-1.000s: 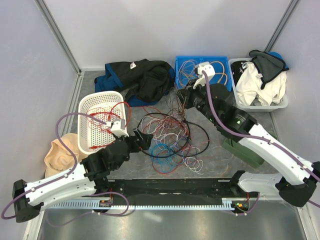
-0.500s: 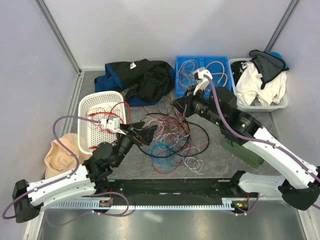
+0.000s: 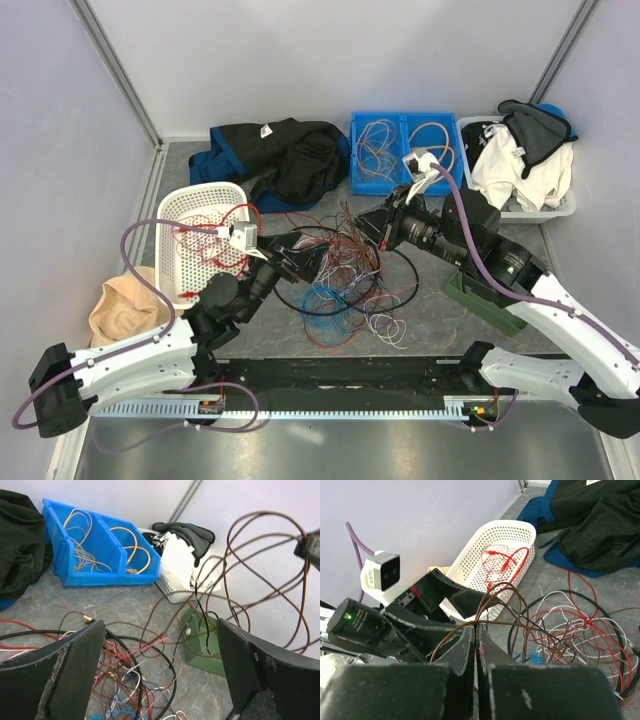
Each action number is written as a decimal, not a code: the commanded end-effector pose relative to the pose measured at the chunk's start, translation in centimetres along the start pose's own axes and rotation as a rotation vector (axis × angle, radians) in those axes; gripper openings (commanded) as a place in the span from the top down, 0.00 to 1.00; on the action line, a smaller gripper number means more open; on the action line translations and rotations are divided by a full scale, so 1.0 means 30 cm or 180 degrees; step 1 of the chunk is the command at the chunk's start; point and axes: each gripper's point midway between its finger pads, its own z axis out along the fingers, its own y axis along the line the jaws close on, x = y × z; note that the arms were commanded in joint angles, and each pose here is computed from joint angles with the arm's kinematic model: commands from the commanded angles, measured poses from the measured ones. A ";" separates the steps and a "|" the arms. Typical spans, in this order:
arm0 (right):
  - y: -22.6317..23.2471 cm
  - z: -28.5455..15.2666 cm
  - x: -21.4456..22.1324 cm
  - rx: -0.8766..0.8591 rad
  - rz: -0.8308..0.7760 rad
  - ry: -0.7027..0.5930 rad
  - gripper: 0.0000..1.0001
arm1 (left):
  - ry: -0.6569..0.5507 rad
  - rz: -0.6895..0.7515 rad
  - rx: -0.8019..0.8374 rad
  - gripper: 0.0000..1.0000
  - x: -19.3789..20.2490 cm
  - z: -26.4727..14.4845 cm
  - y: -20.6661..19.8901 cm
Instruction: Untangle the cables
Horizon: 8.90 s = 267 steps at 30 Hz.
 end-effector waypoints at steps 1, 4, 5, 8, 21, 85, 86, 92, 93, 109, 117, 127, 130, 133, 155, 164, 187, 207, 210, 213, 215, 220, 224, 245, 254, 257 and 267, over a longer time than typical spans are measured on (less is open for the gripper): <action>0.019 -0.032 -0.009 -0.0080 0.0005 -0.0058 1.00 | -0.0279 -0.0116 0.0311 0.03 -0.104 0.040 -0.081; 0.014 -0.032 -0.002 -0.0069 0.0007 -0.0048 1.00 | -0.0198 -0.0097 0.0458 0.21 -0.092 0.065 -0.113; 0.013 -0.033 -0.003 -0.0067 0.0007 -0.0055 1.00 | -0.0185 -0.0096 0.0497 0.30 -0.095 0.076 -0.125; 0.012 -0.032 0.007 -0.0073 0.0012 -0.0035 1.00 | -0.0040 -0.0101 0.0618 0.54 -0.061 0.102 -0.154; -0.251 -0.151 0.032 0.1206 -0.0223 -0.0150 0.34 | 0.0258 0.0107 -0.0145 0.98 -0.277 0.164 -0.057; 0.115 -0.162 -0.746 0.0722 -0.0618 -0.1699 1.00 | 0.0087 0.0248 -0.0863 0.00 -0.315 0.061 0.105; 0.092 -0.127 -0.707 0.0772 -0.0610 -0.1554 1.00 | -0.0111 0.0167 -0.0749 0.00 -0.362 0.054 0.078; -0.014 -0.012 -0.511 0.0930 -0.0512 -0.1096 1.00 | -0.0821 0.0082 0.0383 0.01 -0.439 0.000 -0.088; -0.016 0.001 -0.491 0.0896 -0.0502 -0.1048 1.00 | -0.0807 0.0115 0.0488 0.00 -0.403 -0.002 -0.088; 0.088 0.058 -0.370 0.0328 -0.0078 -0.0488 1.00 | -0.1182 0.0861 0.1827 0.00 -0.332 0.116 -0.312; 0.076 0.061 -0.335 0.0333 -0.0055 -0.0404 1.00 | -0.1178 0.0915 0.2000 0.09 -0.347 0.204 -0.376; 0.053 0.039 -0.325 0.0422 -0.0111 -0.0407 1.00 | -0.0768 0.1086 0.1786 0.93 -0.267 0.296 -0.336; 0.021 0.015 -0.321 0.0549 -0.0195 -0.0452 0.60 | -0.0412 0.0971 0.1332 0.98 -0.261 0.328 -0.271; -0.049 -0.041 -0.310 0.0842 -0.0276 -0.0558 0.39 | -0.0207 0.0801 0.0834 0.98 -0.344 0.361 -0.232; -0.039 -0.152 -0.198 0.0084 -0.0377 -0.1412 0.33 | 0.0715 -0.0031 0.1238 0.98 -0.567 0.354 -0.510; 0.035 -0.074 -0.255 -0.0279 -0.0428 -0.1637 0.34 | 0.0902 -0.0120 0.1210 0.98 -0.505 0.362 -0.492; 0.037 0.100 -0.315 -0.0255 -0.0445 -0.1764 1.00 | 0.1015 -0.0094 0.0993 0.97 -0.431 0.366 -0.422; -0.042 -0.157 -0.466 0.0772 -0.0433 -0.1634 1.00 | 0.0054 -0.0285 0.0432 0.00 -0.031 0.065 0.040; -0.039 -0.167 -0.469 0.0768 -0.0386 -0.1632 1.00 | -0.0059 -0.0134 0.0889 0.00 -0.016 0.039 -0.028; -0.022 -0.174 -0.475 0.0705 -0.0325 -0.1621 1.00 | -0.0094 -0.0056 0.1233 0.00 0.012 0.028 -0.085; -0.015 -0.170 -0.470 0.0680 -0.0313 -0.1574 1.00 | -0.0103 -0.0026 0.1408 0.00 0.028 0.020 -0.116; 0.010 -0.180 -0.490 0.0613 -0.0256 -0.1563 1.00 | -0.0130 0.0077 0.1846 0.00 0.067 0.004 -0.213; 0.011 -0.184 -0.491 0.0631 -0.0266 -0.1527 1.00 | 0.0113 0.0126 0.1819 0.00 0.145 0.034 -0.209; -0.491 -0.394 -0.328 0.3133 -0.0469 -0.1560 1.00 | 0.1205 -0.0401 -0.0604 0.00 0.495 -0.050 0.244; -0.813 -0.498 -0.205 0.3851 0.0173 -0.1513 1.00 | 0.1594 -0.0379 -0.1201 0.00 0.454 -0.094 0.271; -0.829 -0.580 -0.234 0.4076 0.0191 -0.1710 1.00 | 0.1637 -0.0398 -0.1224 0.00 0.462 -0.120 0.279; -0.916 -0.758 -0.150 0.4743 0.0250 -0.1650 1.00 | 0.1632 -0.0598 -0.1047 0.00 0.499 -0.147 0.268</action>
